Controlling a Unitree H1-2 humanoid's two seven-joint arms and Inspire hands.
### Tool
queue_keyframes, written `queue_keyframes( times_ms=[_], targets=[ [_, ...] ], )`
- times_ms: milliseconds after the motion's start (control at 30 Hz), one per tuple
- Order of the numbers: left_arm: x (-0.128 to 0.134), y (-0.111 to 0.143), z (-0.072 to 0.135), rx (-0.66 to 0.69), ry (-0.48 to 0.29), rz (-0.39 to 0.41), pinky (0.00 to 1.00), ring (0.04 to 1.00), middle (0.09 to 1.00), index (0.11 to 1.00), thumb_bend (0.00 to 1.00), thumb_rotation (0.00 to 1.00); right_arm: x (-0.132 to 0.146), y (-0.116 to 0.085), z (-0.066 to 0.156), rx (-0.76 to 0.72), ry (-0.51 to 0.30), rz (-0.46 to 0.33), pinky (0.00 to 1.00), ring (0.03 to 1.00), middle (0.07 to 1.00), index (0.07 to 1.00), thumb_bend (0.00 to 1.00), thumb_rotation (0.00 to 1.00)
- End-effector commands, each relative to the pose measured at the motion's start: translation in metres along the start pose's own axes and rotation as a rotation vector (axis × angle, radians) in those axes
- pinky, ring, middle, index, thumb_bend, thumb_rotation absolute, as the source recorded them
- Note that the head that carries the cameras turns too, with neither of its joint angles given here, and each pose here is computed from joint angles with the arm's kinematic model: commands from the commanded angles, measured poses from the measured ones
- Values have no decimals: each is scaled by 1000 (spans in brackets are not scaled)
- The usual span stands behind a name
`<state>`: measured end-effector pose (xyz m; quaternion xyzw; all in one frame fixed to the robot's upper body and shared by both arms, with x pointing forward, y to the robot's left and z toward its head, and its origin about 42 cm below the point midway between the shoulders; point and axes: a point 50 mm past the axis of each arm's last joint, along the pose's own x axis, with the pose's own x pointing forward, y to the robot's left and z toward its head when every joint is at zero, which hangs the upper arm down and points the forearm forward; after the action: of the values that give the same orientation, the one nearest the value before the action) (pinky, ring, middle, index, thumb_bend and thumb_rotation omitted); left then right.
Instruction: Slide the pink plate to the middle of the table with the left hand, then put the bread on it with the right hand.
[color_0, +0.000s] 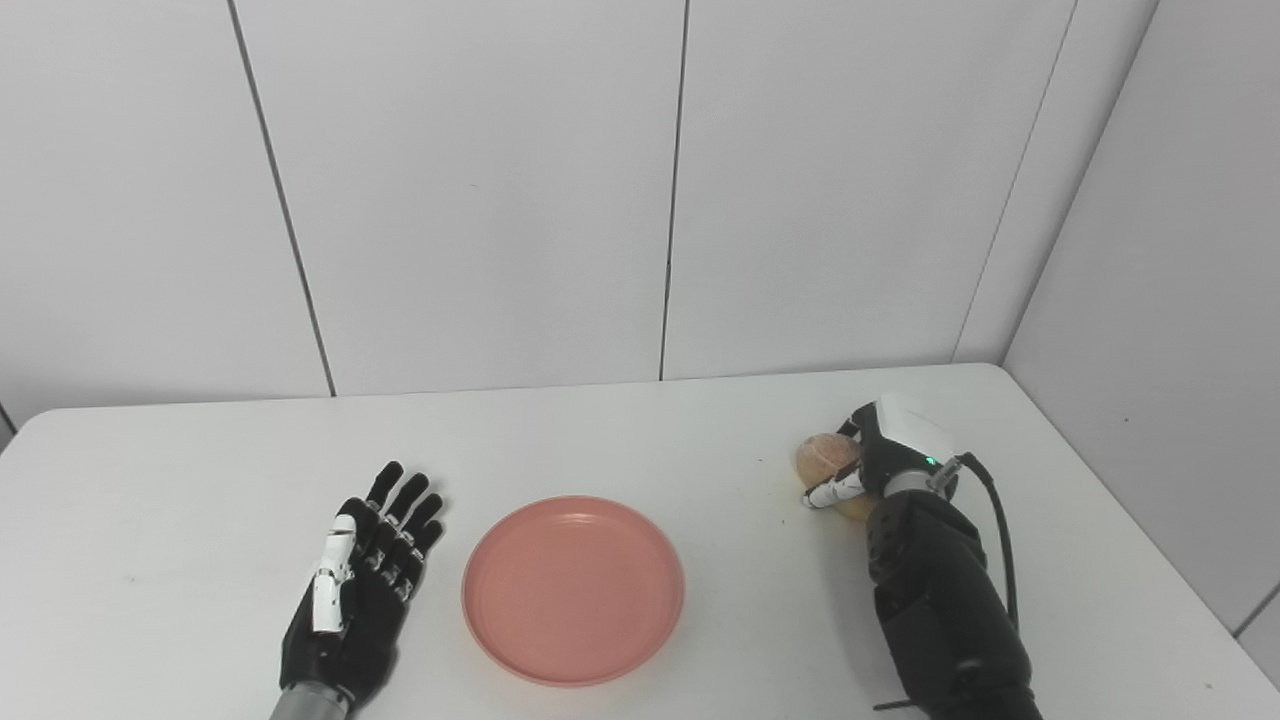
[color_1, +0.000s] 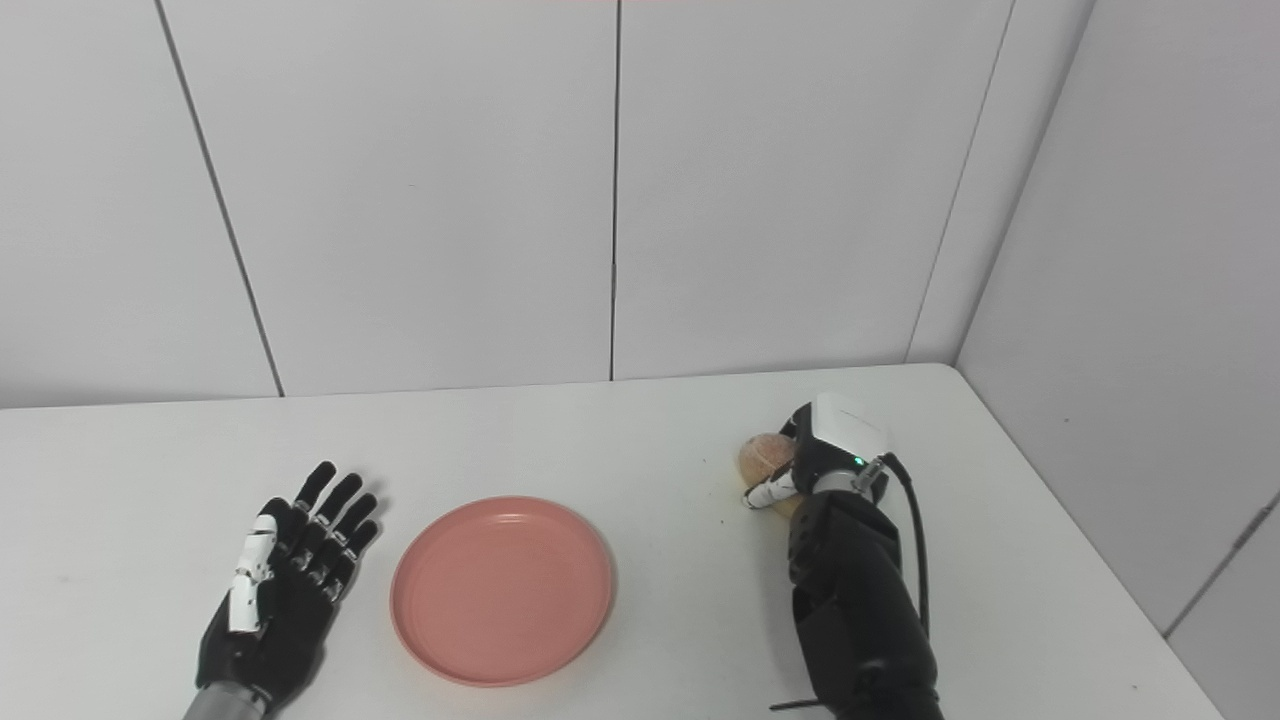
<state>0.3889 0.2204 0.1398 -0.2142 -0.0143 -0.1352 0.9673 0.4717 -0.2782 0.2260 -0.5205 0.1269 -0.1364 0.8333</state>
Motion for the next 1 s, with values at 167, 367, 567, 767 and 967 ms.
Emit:
queue_keyframes(
  times_ms=[167, 367, 567, 767, 967],
  targets=[
    [-17, 10, -28, -12, 132, 78, 997, 956, 955, 951, 330, 1000, -1, -35, 16, 32, -67, -109, 261, 336, 437, 489, 505, 133],
    [-17, 7, -30, -10, 132, 76, 999, 955, 954, 950, 341, 1000, -11, -42, 23, 37, -117, -156, 225, 301, 409, 488, 505, 133],
    [-18, 0, -31, -1, 133, 80, 986, 946, 945, 941, 345, 1000, -28, -50, 36, 52, -201, -189, 203, 284, 398, 488, 507, 137],
    [-18, -11, -33, 11, 132, 87, 968, 936, 937, 932, 354, 1000, -55, -55, 63, 88, -323, -185, 211, 295, 388, 485, 507, 131],
    [-15, -24, -37, 22, 137, 98, 943, 921, 924, 919, 373, 1000, -82, -56, 88, 108, -443, -155, 237, 329, 410, 486, 506, 132]
  ],
)
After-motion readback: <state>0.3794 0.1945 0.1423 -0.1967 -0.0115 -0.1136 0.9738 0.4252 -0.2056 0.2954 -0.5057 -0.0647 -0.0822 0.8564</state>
